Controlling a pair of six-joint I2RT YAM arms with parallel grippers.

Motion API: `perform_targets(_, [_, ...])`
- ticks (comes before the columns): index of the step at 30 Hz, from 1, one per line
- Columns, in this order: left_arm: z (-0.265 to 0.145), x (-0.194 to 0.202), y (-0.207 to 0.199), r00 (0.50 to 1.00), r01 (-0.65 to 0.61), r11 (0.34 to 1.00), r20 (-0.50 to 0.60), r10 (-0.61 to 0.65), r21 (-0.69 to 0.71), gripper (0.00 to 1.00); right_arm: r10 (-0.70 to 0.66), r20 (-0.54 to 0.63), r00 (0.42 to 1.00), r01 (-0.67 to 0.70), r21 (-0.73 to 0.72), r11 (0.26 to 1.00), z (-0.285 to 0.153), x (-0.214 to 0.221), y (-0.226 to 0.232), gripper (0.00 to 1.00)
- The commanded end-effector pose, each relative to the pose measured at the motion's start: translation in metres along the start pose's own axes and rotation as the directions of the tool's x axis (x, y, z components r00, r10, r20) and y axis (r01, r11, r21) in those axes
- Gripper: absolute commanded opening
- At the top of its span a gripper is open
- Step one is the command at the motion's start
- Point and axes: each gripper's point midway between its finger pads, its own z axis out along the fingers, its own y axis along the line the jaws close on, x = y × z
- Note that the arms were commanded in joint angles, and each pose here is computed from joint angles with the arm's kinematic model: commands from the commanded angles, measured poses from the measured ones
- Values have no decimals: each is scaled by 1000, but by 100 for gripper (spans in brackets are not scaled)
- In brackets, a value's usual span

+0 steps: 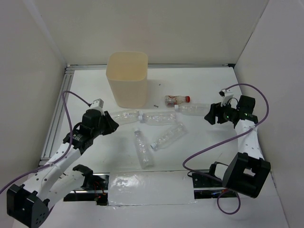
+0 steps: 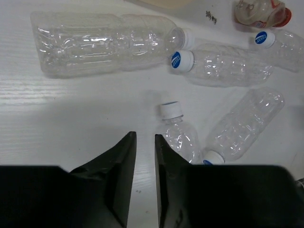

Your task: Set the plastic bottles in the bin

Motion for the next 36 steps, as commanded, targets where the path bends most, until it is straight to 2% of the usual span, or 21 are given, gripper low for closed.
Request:
perform_targets(1, [-1, -10, -10, 998, 59, 998, -2, -59, -2, 33, -41, 26, 999, 43, -58, 997, -2, -12, 8, 82])
perform_targets(2, [0, -9, -10, 998, 59, 998, -13, -59, -12, 40, -41, 32, 999, 43, -71, 997, -2, -13, 10, 97])
perform_targets(4, [2, -7, -1, 994, 104, 992, -19, -106, -77, 73, -41, 37, 998, 44, -100, 994, 0, -10, 15, 100])
perform_targets(5, [4, -4, 4, 992, 119, 987, -25, -123, -107, 93, -42, 43, 998, 47, -107, 993, 2, -8, 16, 100])
perform_targets(6, [6, -4, 12, 990, 134, 980, -12, -137, -149, 98, -48, 49, 998, 53, -104, 993, 2, -10, 15, 100])
perform_targets(10, [18, 6, 25, 967, 243, 930, -2, -254, -276, 100, -67, 56, 996, 72, -91, 993, 2, -10, 13, 100])
perform_targets(13, [25, 1, 23, 961, 266, 907, 18, -276, -327, 100, -113, 51, 992, 116, -69, 991, 3, -10, 9, 100])
perform_targets(15, [34, -7, 20, 980, 189, 921, 3, -200, -340, 100, -147, 66, 987, 151, -60, 987, 0, -14, 10, 100])
perform_targets(16, [35, -15, 17, 999, 38, 943, -22, -48, -332, 100, -172, 68, 983, 176, -58, 983, 0, -14, 9, 100])
perform_targets(17, [35, -34, 0, 999, -50, 955, -17, 47, -292, 100, -188, 66, 980, 192, -66, 979, -1, -14, 13, 100])
perform_targets(19, [40, -47, -8, 970, -243, 933, -63, 235, -266, 100, -220, 67, 973, 224, -65, 972, -3, -14, 14, 100])
perform_targets(20, [37, -60, -14, 907, -421, 876, -84, 413, -234, 100, -244, 64, 968, 248, -53, 967, -5, -14, 13, 100])
perform_targets(23, [36, -67, -17, 780, -626, 759, -123, 614, -181, 100, -284, 74, 956, 288, -45, 957, -8, -14, 14, 100])
perform_targets(24, [39, -68, -15, 695, -719, 679, -146, 704, -150, 100, -284, 82, 955, 289, -55, 956, -8, -15, 16, 100])
perform_targets(25, [45, -64, -13, 643, -765, 633, -174, 745, -119, 97, -290, 78, 954, 294, -59, 954, -6, -12, 16, 100])
perform_targets(26, [49, -58, -16, 541, -838, 545, -184, 821, -33, 94, -294, 93, 951, 301, -68, 951, -6, -15, 18, 100])
perform_targets(29, [60, -48, -22, 457, -882, 469, -165, 874, 43, 93, -286, 103, 953, 296, -93, 951, -4, -14, 21, 100])
perform_targets(31, [68, -37, -15, 389, -910, 408, -190, 902, 75, 93, -280, 98, 955, 289, -98, 952, -3, -13, 21, 100])
perform_targets(32, [73, -42, -15, 371, -921, 386, -179, 911, 56, 93, -290, 99, 952, 299, -97, 949, -3, -13, 20, 100])
perform_targets(33, [74, -41, -14, 328, -938, 342, -174, 928, 57, 93, -300, 100, 949, 310, -96, 946, -2, -15, 19, 100])
perform_targets(36, [89, -40, -12, 299, -950, 309, -157, 941, 44, 93, -311, 90, 946, 320, -104, 942, -1, -13, 18, 100])
